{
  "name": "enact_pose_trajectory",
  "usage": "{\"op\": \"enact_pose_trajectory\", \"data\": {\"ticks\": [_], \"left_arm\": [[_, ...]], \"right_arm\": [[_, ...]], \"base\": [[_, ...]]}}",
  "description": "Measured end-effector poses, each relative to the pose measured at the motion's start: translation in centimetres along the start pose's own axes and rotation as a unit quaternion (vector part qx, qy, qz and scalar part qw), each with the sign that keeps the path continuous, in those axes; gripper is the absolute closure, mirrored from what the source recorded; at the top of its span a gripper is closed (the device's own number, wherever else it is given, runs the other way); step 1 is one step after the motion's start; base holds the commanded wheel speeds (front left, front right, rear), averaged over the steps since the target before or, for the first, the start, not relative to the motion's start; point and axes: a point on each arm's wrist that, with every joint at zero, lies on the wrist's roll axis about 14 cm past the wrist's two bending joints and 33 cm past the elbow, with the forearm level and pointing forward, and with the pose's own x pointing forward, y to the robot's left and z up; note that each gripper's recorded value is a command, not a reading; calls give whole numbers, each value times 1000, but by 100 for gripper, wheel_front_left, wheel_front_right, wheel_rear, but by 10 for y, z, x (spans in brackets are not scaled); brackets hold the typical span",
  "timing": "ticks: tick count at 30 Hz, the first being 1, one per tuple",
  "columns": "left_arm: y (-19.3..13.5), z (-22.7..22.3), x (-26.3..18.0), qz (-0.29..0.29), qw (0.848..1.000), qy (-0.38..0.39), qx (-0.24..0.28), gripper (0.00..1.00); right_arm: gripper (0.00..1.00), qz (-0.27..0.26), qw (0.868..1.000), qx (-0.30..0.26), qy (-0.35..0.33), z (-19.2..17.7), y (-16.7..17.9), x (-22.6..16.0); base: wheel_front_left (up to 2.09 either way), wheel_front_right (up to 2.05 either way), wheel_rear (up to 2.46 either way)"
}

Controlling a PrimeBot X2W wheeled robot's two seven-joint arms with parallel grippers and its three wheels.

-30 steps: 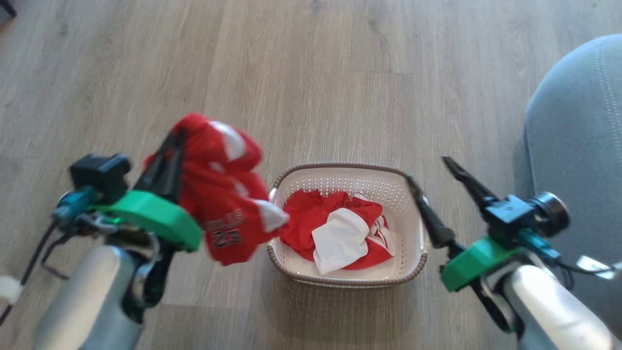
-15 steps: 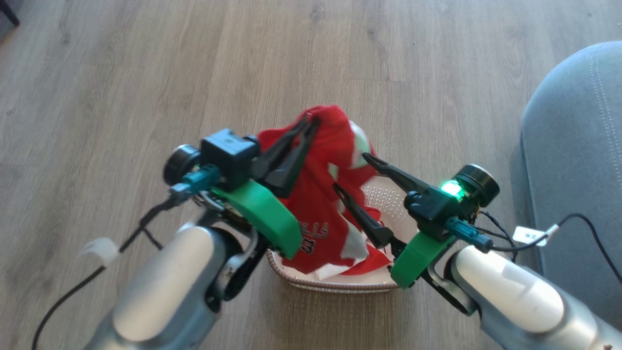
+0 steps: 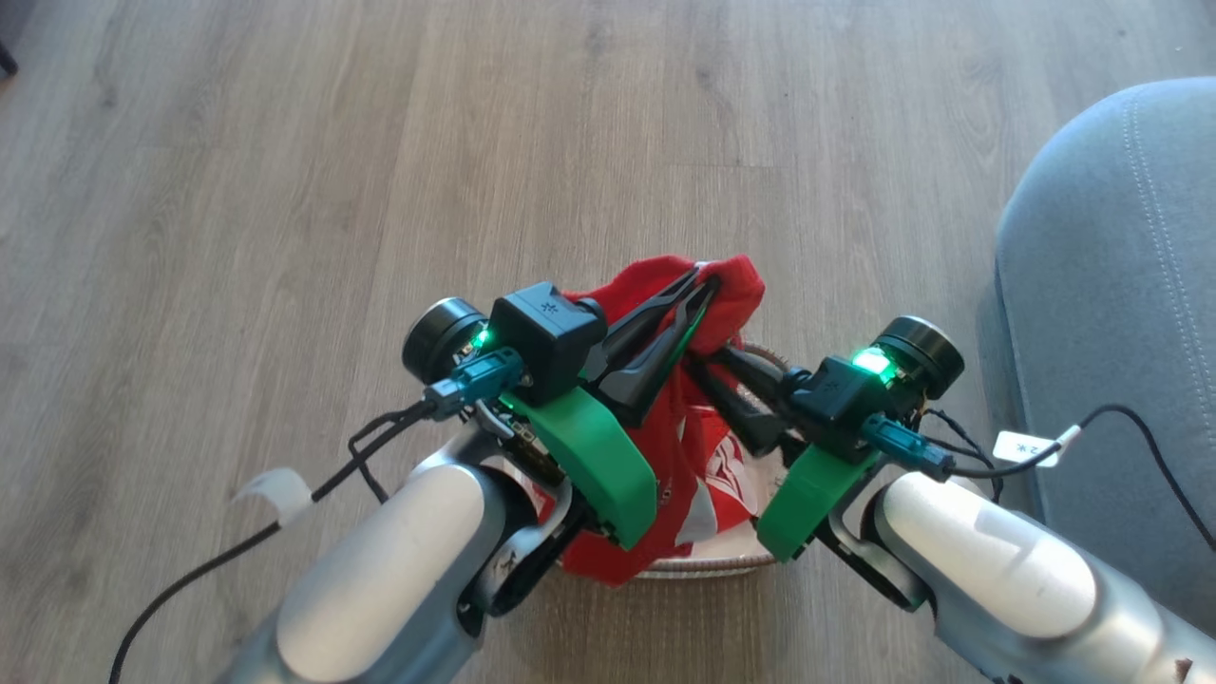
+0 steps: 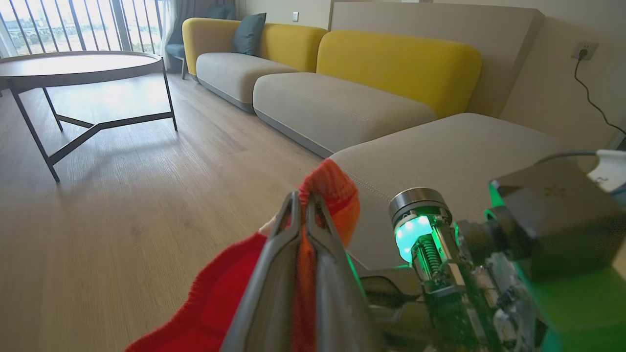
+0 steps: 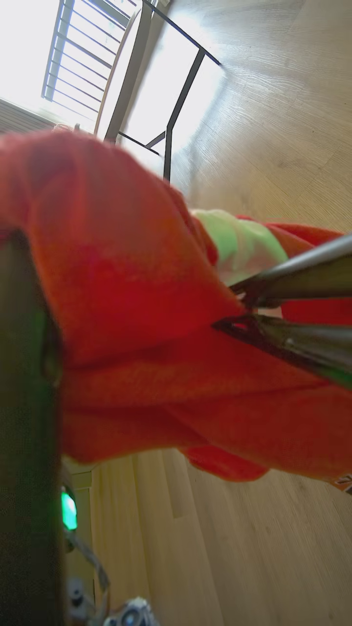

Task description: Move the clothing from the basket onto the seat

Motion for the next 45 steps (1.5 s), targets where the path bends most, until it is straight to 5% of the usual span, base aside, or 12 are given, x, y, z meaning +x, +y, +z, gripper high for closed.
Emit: {"op": "enact_pose_trajectory", "data": {"ticks": [11,14,15,16,17,31,45], "left_arm": [[-3,-7,6,-9,1000,10,-6,100],[-1,-12,7,-4,1000,15,-7,57],[0,-13,7,-4,1000,14,-8,40],[0,-15,7,-4,1000,17,-8,12],[1,-16,7,-4,1000,18,-9,0],[-16,-51,20,-46,998,41,-29,0],[-83,-78,45,-175,981,57,-54,0]], "right_arm": [[100,-23,1000,2,3,-1,-14,-10],[100,-33,999,2,1,0,-20,-14],[100,-36,999,2,2,0,-21,-16],[100,-40,999,4,3,-2,-22,-18],[100,-43,999,6,5,-3,-23,-20],[100,-182,983,5,-3,4,-82,-86],[100,-358,933,-37,2,25,-126,-198]], "base": [[0,0,0],[0,0,0],[0,0,0],[0,0,0],[0,0,0],[0,0,0],[0,0,0]]}}
